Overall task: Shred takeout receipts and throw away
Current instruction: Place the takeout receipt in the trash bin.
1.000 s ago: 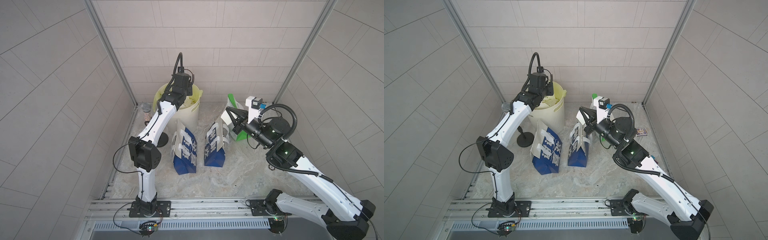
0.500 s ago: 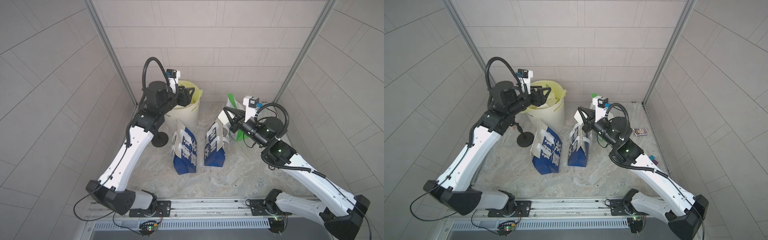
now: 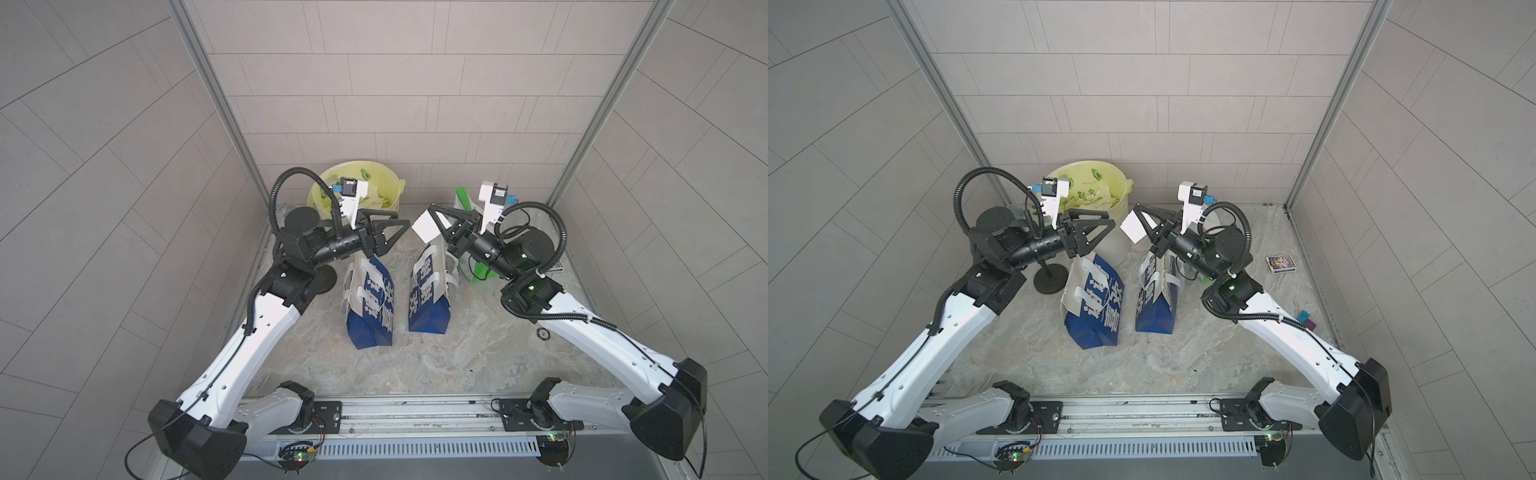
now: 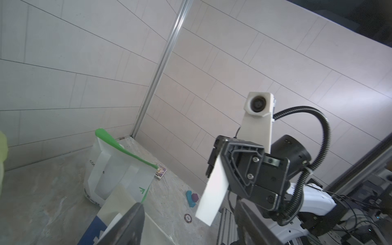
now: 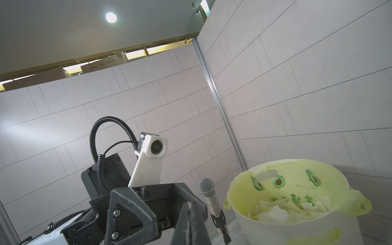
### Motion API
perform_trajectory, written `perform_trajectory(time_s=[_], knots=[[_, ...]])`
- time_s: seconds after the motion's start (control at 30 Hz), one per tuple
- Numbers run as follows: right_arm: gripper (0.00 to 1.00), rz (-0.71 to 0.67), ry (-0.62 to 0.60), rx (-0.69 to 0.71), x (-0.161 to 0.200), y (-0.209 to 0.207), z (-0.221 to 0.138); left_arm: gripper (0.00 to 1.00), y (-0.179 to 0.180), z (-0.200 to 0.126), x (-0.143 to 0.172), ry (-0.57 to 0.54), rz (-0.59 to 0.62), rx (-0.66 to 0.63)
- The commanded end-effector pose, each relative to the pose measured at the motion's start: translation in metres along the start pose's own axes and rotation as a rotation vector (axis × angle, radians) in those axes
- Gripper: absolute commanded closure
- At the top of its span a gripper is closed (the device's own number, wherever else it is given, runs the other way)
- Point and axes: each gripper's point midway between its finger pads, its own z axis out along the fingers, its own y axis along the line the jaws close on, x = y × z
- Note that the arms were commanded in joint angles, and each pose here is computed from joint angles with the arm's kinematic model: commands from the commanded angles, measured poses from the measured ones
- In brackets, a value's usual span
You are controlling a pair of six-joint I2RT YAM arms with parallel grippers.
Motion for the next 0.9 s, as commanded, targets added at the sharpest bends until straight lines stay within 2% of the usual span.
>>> perform_trajectory(time_s=[0.0, 0.17, 0.3, 0.47, 0.53, 0.6, 0.63, 0.67, 0.77, 0.87], knots=[[1.0, 0.048, -0.088, -0.135, -0.031, 0.028, 0.008, 0.28, -0.031, -0.003, -0.015, -0.058, -0.002, 0.133], [1.0, 0.087, -0.093, -0.189, -0.033, 0.032, 0.02, 0.36, -0.026, 0.001, -0.011, -0.052, -0.017, 0.13], [1.0, 0.094, -0.085, -0.182, -0.03, 0.028, 0.024, 0.57, -0.024, 0.001, -0.012, -0.059, -0.017, 0.122], [1.0, 0.082, -0.057, -0.169, -0.024, 0.026, 0.026, 0.94, -0.021, 0.002, -0.018, -0.084, -0.011, 0.106], [1.0, 0.07, -0.043, -0.159, -0.021, 0.024, 0.026, 1.0, -0.017, 0.002, -0.02, -0.098, -0.044, 0.082], [1.0, 0.038, -0.037, -0.152, -0.021, 0.025, 0.025, 1.0, -0.005, 0.003, -0.021, -0.106, -0.061, 0.019], [0.88, 0.016, -0.037, -0.146, -0.022, 0.026, 0.023, 1.0, 0.003, 0.003, -0.021, -0.107, -0.054, -0.028], [0.72, -0.003, -0.039, -0.124, -0.023, 0.025, 0.02, 1.0, 0.012, 0.003, -0.02, -0.103, -0.05, -0.074], [0.45, -0.088, -0.027, 0.008, -0.025, 0.01, 0.006, 1.0, 0.041, -0.001, -0.018, -0.094, -0.034, -0.246], [0.39, -0.199, 0.012, 0.201, -0.021, -0.015, -0.015, 1.0, 0.088, -0.012, -0.014, -0.083, -0.071, -0.508]])
